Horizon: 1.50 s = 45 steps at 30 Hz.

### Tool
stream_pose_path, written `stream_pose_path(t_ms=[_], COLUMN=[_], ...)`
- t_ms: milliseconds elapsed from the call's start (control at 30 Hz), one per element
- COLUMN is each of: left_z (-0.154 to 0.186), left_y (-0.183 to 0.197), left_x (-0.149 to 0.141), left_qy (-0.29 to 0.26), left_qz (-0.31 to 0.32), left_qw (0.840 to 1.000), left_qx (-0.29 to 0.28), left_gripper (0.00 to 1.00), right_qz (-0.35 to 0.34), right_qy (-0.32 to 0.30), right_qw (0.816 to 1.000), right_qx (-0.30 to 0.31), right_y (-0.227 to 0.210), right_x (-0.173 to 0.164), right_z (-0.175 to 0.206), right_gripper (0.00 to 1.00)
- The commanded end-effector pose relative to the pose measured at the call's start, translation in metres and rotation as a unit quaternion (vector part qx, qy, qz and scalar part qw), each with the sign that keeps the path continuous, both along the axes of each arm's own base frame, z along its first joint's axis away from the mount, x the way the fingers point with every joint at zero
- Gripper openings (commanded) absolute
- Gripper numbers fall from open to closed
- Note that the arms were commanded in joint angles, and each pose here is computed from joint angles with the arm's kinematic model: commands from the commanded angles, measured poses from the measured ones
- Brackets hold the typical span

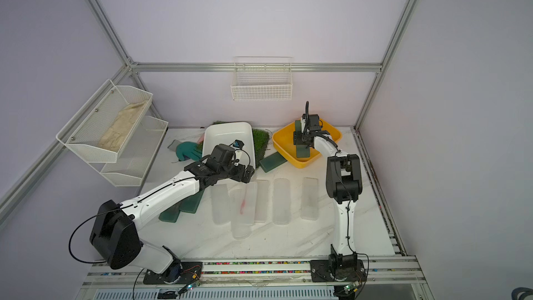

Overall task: Place the pencil cases by color into the storage box
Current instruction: Place the pencil case at the storage box.

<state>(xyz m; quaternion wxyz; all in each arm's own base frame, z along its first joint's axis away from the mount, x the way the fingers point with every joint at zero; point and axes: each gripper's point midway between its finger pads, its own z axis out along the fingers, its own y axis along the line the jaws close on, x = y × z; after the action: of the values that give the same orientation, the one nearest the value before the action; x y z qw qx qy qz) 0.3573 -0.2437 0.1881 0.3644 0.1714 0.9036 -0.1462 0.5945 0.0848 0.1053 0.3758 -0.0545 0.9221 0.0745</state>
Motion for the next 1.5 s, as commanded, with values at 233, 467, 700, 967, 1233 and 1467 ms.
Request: stream_pose_path(t_ms=[233, 467, 700, 967, 1233, 1467], left_z=[0.028, 0.03, 0.035, 0.041, 0.047, 0.054], left_y=[-0.012, -0.012, -0.013, -0.017, -0.018, -0.016], left_x=[0.012, 0.009, 0.006, 0.004, 0.002, -0.001], left_qy=[-0.033, -0.034, -0.033, -0.033, -0.036, -0.041], left_qz=[-0.02, -0.023, -0.029, -0.037, -0.04, -0.039], left_qw=[0.999, 0.999, 0.998, 0.998, 0.997, 0.997], left_qx=[-0.022, -0.027, -0.034, -0.045, -0.051, -0.061], left_gripper=[1.0, 1.0, 1.0, 1.0, 1.0, 1.0], right_qz=[0.155, 0.171, 0.182, 0.207, 0.188, 0.067], right_qy=[0.003, 0.039, 0.066, 0.104, 0.051, -0.036], right_qw=[0.987, 0.982, 0.977, 0.968, 0.978, 0.997], right_qx=[-0.046, -0.075, -0.089, -0.096, -0.069, 0.006], right_y=[0.061, 0.073, 0.067, 0.068, 0.076, 0.045], right_x=[-0.017, -0.039, -0.058, -0.08, -0.067, -0.039], right_z=[-0.006, -0.022, -0.02, -0.027, 0.013, 0.101], right_gripper=[0.6, 0.6, 0.61, 0.71, 0.97, 0.97])
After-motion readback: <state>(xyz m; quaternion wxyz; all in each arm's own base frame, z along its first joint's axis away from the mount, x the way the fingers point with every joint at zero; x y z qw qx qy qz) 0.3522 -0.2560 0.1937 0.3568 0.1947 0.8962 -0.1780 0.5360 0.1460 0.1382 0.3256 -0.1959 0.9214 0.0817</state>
